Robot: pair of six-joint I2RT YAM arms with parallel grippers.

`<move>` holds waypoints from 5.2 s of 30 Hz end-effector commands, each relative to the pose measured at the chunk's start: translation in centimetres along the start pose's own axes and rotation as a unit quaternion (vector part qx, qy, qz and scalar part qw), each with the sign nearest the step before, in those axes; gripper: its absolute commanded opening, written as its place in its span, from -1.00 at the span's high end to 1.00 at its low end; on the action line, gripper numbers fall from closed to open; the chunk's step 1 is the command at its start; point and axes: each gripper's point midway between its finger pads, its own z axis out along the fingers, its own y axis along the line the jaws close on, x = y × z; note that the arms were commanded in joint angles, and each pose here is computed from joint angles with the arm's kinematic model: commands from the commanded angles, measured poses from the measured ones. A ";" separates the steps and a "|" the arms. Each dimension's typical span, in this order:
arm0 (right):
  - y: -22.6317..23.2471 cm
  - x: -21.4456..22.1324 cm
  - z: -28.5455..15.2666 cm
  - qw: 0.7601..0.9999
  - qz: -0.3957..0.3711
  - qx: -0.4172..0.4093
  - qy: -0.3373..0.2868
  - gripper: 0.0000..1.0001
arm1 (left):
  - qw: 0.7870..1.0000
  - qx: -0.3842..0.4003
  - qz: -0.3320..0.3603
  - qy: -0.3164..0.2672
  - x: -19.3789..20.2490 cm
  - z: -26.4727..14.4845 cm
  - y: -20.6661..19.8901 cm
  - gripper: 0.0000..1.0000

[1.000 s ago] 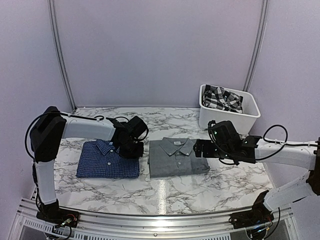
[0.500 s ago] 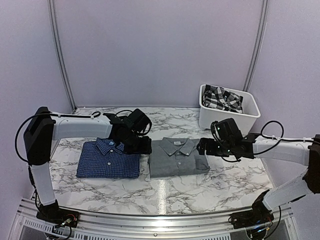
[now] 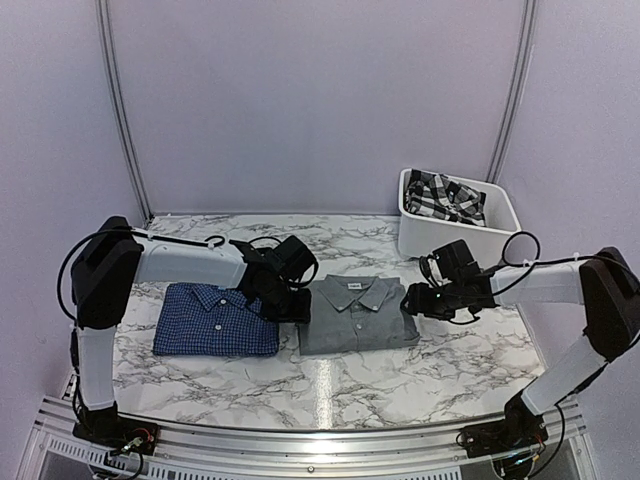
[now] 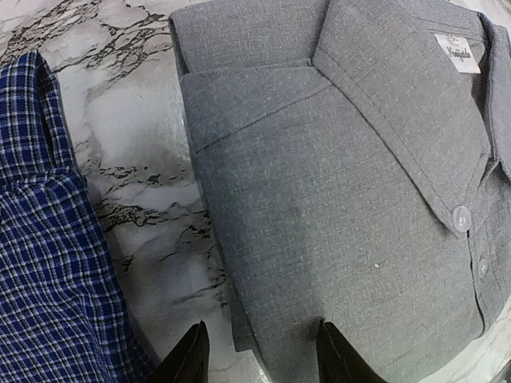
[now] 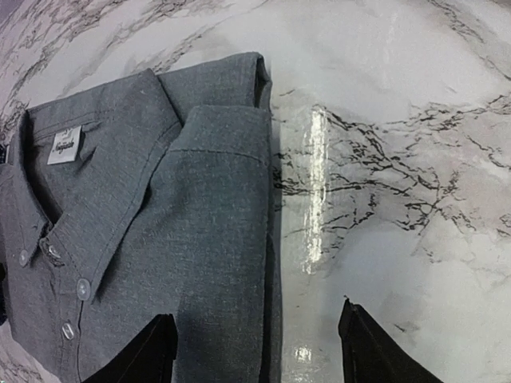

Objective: Fold and stack the long sleeve shirts
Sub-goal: Pick up the square-folded shirt from the center of the board, then place the square-folded shirt on the rectangle-folded shirt, then move the square-folded shirt to the corner of the board.

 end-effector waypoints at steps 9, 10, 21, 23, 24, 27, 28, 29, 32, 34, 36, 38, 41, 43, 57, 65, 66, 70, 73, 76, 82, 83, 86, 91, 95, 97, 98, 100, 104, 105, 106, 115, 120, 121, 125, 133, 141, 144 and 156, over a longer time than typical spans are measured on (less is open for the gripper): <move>-0.4 0.4 3.3 0.999 -0.018 0.003 0.030 0.03 | 1.000 -0.001 -0.007 0.004 0.0 2.4 0.3 0.05; -0.4 0.4 3.5 0.999 -0.021 0.009 0.033 0.04 | 1.000 -0.002 -0.007 0.006 0.2 2.7 0.3 0.06; -0.2 2.6 5.4 0.993 -0.062 0.078 0.060 0.38 | 0.999 0.019 -0.029 0.028 1.5 4.7 -0.3 0.40; 0.1 2.9 5.5 0.993 -0.060 0.075 0.065 0.59 | 0.999 0.028 -0.036 0.027 1.3 4.7 -0.8 0.64; 0.5 2.8 5.4 0.994 -0.058 0.068 0.065 0.71 | 0.998 0.034 -0.038 0.025 1.0 4.5 -1.1 0.75; 2.4 1.8 4.3 0.996 -0.058 0.044 0.053 1.00 | 0.998 0.054 -0.037 0.005 -0.2 3.1 -2.2 0.99; 2.9 1.2 3.8 0.996 -0.058 0.039 0.046 1.00 | 0.998 0.059 -0.034 -0.004 -0.7 2.4 -2.5 1.00; 3.4 0.6 3.2 0.997 -0.059 0.035 0.038 1.00 | 0.997 0.064 -0.033 -0.015 -1.4 1.6 -2.8 1.00; 4.7 -1.1 1.4 0.998 -0.057 0.020 0.014 1.00 | 0.996 0.075 -0.024 -0.045 -2.9 -0.8 -3.6 1.00; 5.7 -2.2 0.2 0.998 -0.057 0.006 0.000 1.00 | 0.995 0.084 -0.022 -0.059 -3.7 -2.3 -3.9 1.00; 6.6 -3.0 -0.8 0.998 -0.057 -0.006 -0.009 1.00 | 0.993 0.093 -0.021 -0.075 -4.5 -4.1 -4.3 1.00; 7.8 -3.7 -1.8 0.998 -0.057 -0.018 -0.019 1.00 | 0.991 0.099 -0.018 -0.086 -5.2 -5.8 -4.5 1.00; 9.7 -4.3 -2.8 0.997 -0.058 -0.043 -0.029 1.00 | 0.990 0.088 -0.019 -0.106 -6.2 -8.0 -3.7 1.00; 11.2 -4.3 -3.1 0.996 -0.060 -0.062 -0.027 1.00 | 0.990 0.075 -0.020 -0.115 -6.4 -9.3 -2.6 1.00; 27.0 -4.6 -4.1 0.976 -0.092 -0.193 -0.050 1.00 | 0.987 -0.018 -0.077 -0.142 -3.9 -16.2 10.3 1.00; 35.4 -1.6 -0.5 0.964 -0.116 -0.239 -0.023 1.00 | 0.982 -0.080 -0.115 -0.128 -1.1 -17.3 18.2 1.00; 36.0 -1.3 0.0 0.963 -0.117 -0.242 -0.019 1.00 | 0.981 -0.086 -0.120 -0.123 -0.7 -17.2 19.0 1.00; 37.8 -0.6 1.3 0.961 -0.120 -0.250 -0.012 1.00 | 0.979 -0.103 -0.143 -0.106 0.7 -16.5 21.7 1.00; 38.0 0.1 2.2 0.961 -0.118 -0.252 0.000 1.00 | 0.976 -0.112 -0.155 -0.102 1.0 -16.4 23.0 1.00; 37.9 0.5 2.6 0.961 -0.118 -0.251 0.005 1.00 | 0.975 -0.119 -0.157 -0.102 1.1 -16.4 23.7 1.00; 38.0 0.9 2.8 0.959 -0.120 -0.255 0.014 1.00 | 0.973 -0.127 -0.167 -0.092 1.3 -16.0 25.0 1.00; 37.9 1.1 3.0 0.960 -0.120 -0.254 0.017 1.00 | 0.973 -0.127 -0.169 -0.088 1.4 -15.8 25.1 1.00; 37.2 2.1 3.9 0.961 -0.122 -0.247 0.030 1.00 | 0.972 -0.139 -0.175 -0.078 2.1 -15.3 25.9 0.98; 35.3 3.2 4.7 0.963 -0.140 -0.227 0.044 0.32 | 0.965 -0.180 -0.179 -0.064 3.1 -14.4 27.6 -0.12; 33.5 3.1 4.1 0.966 -0.167 -0.193 0.037 0.03 | 0.962 -0.182 -0.180 -0.096 1.5 -15.9 27.5 -0.32; 32.8 2.9 3.6 0.967 -0.178 -0.179 0.029 0.15 | 0.963 -0.171 -0.179 -0.108 0.6 -16.6 27.0 -0.29; 32.5 2.8 3.5 0.968 -0.183 -0.172 0.027 0.22 | 0.964 -0.164 -0.178 -0.111 0.2 -16.7 26.7 -0.26; 31.4 2.8 3.5 0.971 -0.194 -0.141 0.020 0.30 | 0.966 -0.146 -0.180 -0.112 -0.3 -16.8 25.9 -0.20; 30.0 3.7 3.4 0.972 -0.206 -0.112 0.023 0.34 | 0.971 -0.112 -0.176 -0.116 -1.0 -17.1 24.2 -0.10; 29.7 4.2 3.4 0.971 -0.209 -0.111 0.025 0.35 | 0.972 -0.106 -0.172 -0.117 -1.2 -17.2 23.7 -0.09; 29.7 4.6 3.3 0.970 -0.212 -0.114 0.027 0.36 | 0.973 -0.099 -0.170 -0.119 -1.4 -17.3 23.1 -0.08; 28.9 9.3 5.1 0.960 -0.246 -0.120 0.066 0.34 | 0.982 -0.054 -0.145 -0.110 -2.2 -16.1 18.7 -0.04; 27.8 10.9 6.7 0.959 -0.247 -0.107 0.090 0.34 | 0.987 -0.031 -0.127 -0.097 -2.0 -14.8 15.9 -0.04; 27.7 11.0 6.7 0.959 -0.245 -0.107 0.092 0.35 | 0.988 -0.027 -0.123 -0.093 -1.9 -14.5 15.4 -0.04; 26.8 9.4 5.3 0.966 -0.231 -0.092 0.070 0.35 | 0.991 -0.006 -0.108 -0.084 -1.7 -13.6 12.9 -0.04; 21.4 3.2 0.2 0.985 -0.165 -0.055 -0.008 0.08 | 0.995 0.045 -0.073 -0.060 -1.2 -10.6 5.8 -0.04; 15.8 0.2 -2.3 0.991 -0.124 -0.029 -0.044 -0.29 | 0.997 0.070 -0.026 -0.012 0.9 -5.9 -1.9 -0.05; 15.1 0.2 -2.5 0.991 -0.122 -0.025 -0.044 -0.45 | 0.998 0.059 -0.023 0.008 1.6 -3.5 -2.3 -0.05; 14.2 0.8 -2.7 0.992 -0.114 -0.023 -0.042 -0.61 | 0.999 -0.011 -0.014 0.048 5.7 -1.1 3.4 -0.05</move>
